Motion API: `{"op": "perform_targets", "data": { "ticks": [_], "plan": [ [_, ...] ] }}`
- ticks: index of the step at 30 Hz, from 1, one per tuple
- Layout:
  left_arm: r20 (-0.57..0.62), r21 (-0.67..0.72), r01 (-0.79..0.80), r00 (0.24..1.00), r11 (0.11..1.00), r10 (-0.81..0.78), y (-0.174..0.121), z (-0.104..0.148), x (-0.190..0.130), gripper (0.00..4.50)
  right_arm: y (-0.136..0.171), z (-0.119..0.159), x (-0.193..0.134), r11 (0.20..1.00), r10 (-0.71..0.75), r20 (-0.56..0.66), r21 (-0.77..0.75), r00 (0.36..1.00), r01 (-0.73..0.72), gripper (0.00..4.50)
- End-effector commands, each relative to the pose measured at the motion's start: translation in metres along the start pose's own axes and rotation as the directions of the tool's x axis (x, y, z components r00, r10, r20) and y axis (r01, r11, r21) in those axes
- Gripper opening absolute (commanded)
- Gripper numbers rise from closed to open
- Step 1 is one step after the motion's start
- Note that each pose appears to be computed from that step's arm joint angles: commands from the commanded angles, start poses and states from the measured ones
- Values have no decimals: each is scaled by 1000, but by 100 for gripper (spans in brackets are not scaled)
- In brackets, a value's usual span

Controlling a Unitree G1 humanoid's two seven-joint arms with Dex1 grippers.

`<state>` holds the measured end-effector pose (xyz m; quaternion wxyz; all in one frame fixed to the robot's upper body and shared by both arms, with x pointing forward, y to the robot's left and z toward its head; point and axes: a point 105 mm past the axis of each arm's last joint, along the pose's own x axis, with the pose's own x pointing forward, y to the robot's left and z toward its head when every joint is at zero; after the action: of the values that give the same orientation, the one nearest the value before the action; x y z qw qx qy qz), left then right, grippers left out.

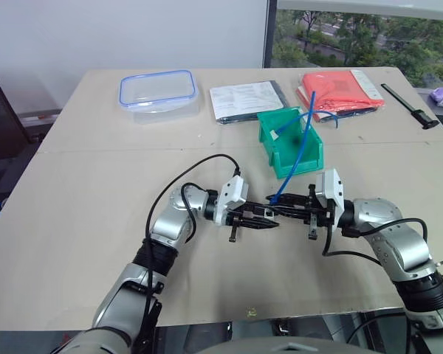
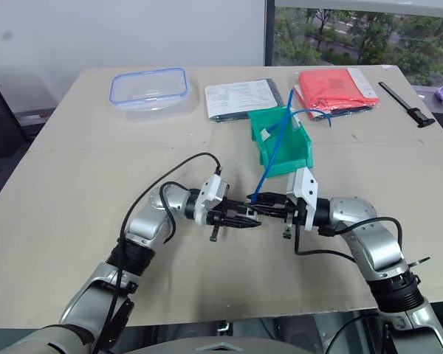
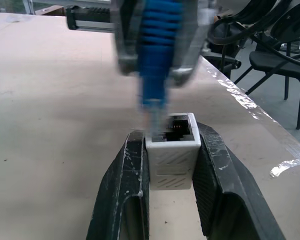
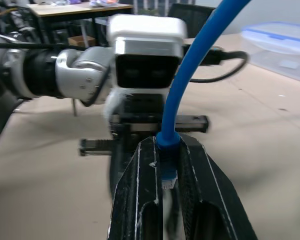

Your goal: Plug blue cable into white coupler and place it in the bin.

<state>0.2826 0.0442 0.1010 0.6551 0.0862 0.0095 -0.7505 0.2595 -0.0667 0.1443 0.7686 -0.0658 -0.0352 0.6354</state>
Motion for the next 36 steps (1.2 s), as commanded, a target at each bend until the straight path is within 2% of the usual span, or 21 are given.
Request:
{"op": "perform_targets", "data": {
  "ticks": [1,7,13,18,26,33,36],
  "plan": [
    [20,43,-16,1000,999,15,5,10,-3,57,5,11,0,999,32,14,-35,999,-31,0],
    [33,43,-24,999,999,22,4,11,-3,57,5,-7,-5,998,39,-76,-56,996,-43,0],
    [28,42,6,1000,999,-7,-1,12,-1,57,4,-14,-5,996,41,-111,-80,993,-50,0],
    [26,74,33,999,997,-35,-3,19,3,57,13,-31,1,993,97,-177,-51,979,-108,0],
    [112,132,6,993,991,-21,3,49,10,57,20,-74,-3,993,102,-296,85,950,-81,0],
    [196,137,-18,980,990,-10,6,73,13,57,34,-97,-10,975,115,-322,220,940,-44,0],
    [228,139,-21,974,990,-11,6,83,15,57,38,-108,-18,970,125,-371,239,920,-36,0]
  ]
}}
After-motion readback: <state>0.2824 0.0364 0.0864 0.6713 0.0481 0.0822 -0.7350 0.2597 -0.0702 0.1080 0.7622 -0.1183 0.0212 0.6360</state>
